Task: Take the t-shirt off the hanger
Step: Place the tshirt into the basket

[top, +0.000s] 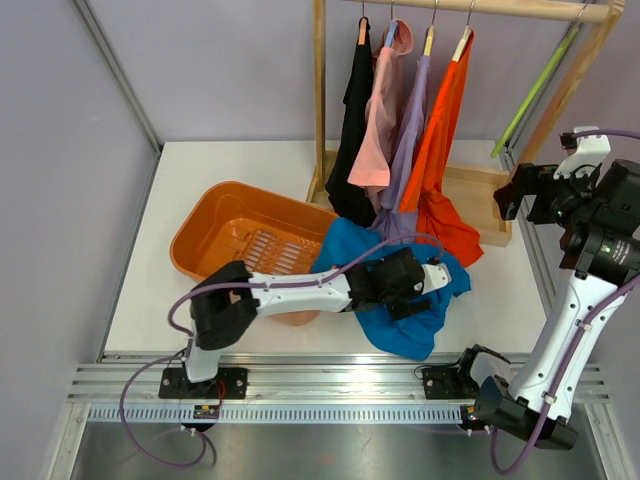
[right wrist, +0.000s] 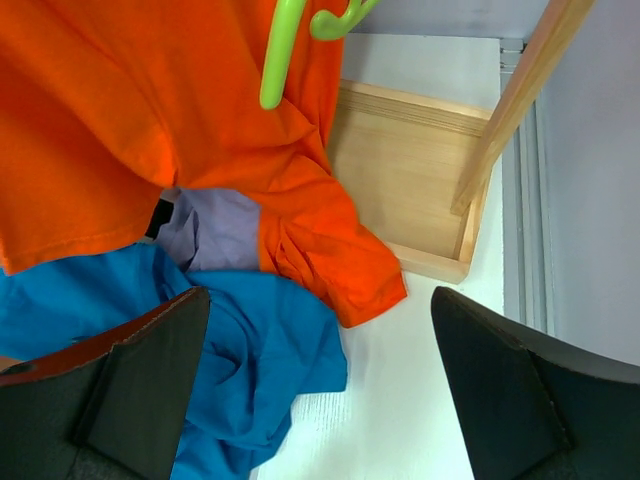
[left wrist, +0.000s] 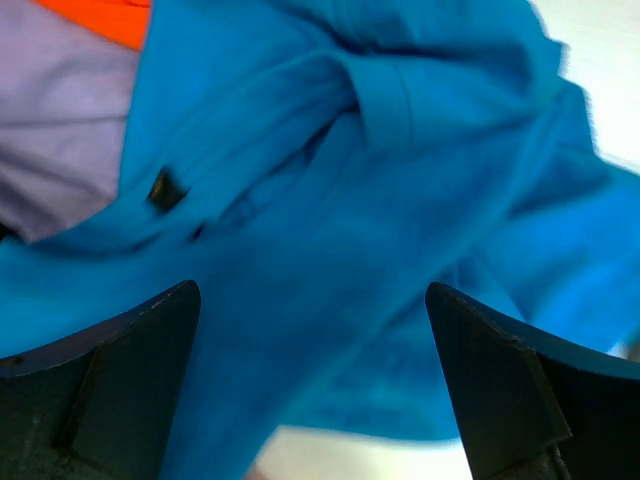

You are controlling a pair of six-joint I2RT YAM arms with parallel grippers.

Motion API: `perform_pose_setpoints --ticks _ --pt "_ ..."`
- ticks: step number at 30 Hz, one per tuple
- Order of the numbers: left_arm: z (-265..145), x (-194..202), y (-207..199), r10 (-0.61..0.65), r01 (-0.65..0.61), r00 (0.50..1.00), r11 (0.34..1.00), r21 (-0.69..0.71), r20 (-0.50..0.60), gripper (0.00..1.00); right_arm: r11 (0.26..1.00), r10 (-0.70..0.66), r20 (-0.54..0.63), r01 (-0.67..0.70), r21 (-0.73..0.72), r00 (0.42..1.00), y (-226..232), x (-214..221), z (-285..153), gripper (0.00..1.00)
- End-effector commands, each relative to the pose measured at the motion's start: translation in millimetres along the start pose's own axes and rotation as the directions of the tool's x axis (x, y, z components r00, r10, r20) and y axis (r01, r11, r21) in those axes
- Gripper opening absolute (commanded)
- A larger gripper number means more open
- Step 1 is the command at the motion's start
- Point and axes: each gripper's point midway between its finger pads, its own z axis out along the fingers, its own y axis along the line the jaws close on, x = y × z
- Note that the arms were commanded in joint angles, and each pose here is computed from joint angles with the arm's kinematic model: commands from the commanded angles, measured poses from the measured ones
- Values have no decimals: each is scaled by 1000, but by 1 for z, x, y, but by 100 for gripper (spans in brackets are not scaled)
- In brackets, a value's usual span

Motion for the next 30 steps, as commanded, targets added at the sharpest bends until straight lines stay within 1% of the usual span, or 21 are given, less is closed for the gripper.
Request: perform_pose_setpoints --ticks 1,2,3,4,7,8,10,11,12,14,15,16,17,19,20,22,23,26,27,29,30 --pt "28 -6 10 31 -33 999 996 -77 -26 99 999 11 59 -8 -45 998 16 -10 -11 99" --pt "32 -8 11 27 -29 999 996 -88 -34 99 999 13 67 -10 -53 998 18 -11 -12 100" --pt "44 9 7 33 -40 996 995 -89 -87 99 998 15 74 -10 -63 997 22 -11 -15 99" --pt "48 15 8 25 -36 994 994 -104 -106 98 997 21 76 -16 -69 997 24 -9 -15 99" --pt "59 32 1 19 -33 989 996 -88 -148 88 996 31 73 -25 -87 997 29 -5 -17 99" --pt "60 39 -3 17 -30 987 997 -77 -161 72 996 32 74 -25 -90 997 31 -4 -18 99" --pt "59 39 -10 -5 -3 989 999 -51 -149 55 995 36 74 -29 -98 997 33 -3 -19 99" --pt "58 39 -11 -17 11 990 999 -42 -142 41 995 38 74 -31 -98 997 33 -3 -19 99" --pt "57 43 -15 -18 14 990 999 -29 -141 31 994 37 76 -29 -104 996 35 -3 -19 100" --pt "48 33 -17 -37 37 994 999 -2 -104 15 994 42 80 -34 -108 996 36 -5 -20 99" --pt "44 33 -18 -39 40 994 999 10 -99 2 993 43 83 -34 -110 996 36 -5 -21 100" --pt "39 28 -20 -45 47 996 999 26 -83 0 993 40 89 -30 -110 995 37 -7 -21 99" --pt "25 10 -17 -58 59 998 998 33 -31 0 994 39 90 -29 -109 995 37 -7 -22 99" --pt "8 -6 -17 -79 78 996 995 61 28 0 994 35 94 -24 -108 995 37 -8 -23 99" --pt "-14 -31 -13 -102 94 989 993 76 110 0 994 34 93 -24 -108 995 38 -7 -23 99" --pt "-41 -57 -11 -138 118 972 987 114 191 0 994 26 97 -15 -105 995 37 -9 -24 100" --pt "-66 -76 -3 -155 128 956 984 120 249 0 994 25 95 -15 -105 995 37 -8 -24 100" --pt "-103 -99 7 -188 153 930 979 132 314 0 995 22 100 -12 -103 995 37 -10 -25 99" --pt "-123 -109 13 -206 170 914 977 131 349 0 995 25 101 -14 -103 995 37 -10 -25 99" --pt "-148 -118 24 -213 180 899 976 119 382 0 994 30 103 -19 -106 994 38 -11 -24 100" --pt "-170 -127 33 -223 194 879 975 111 421 0 994 35 102 -24 -105 994 37 -11 -23 100"
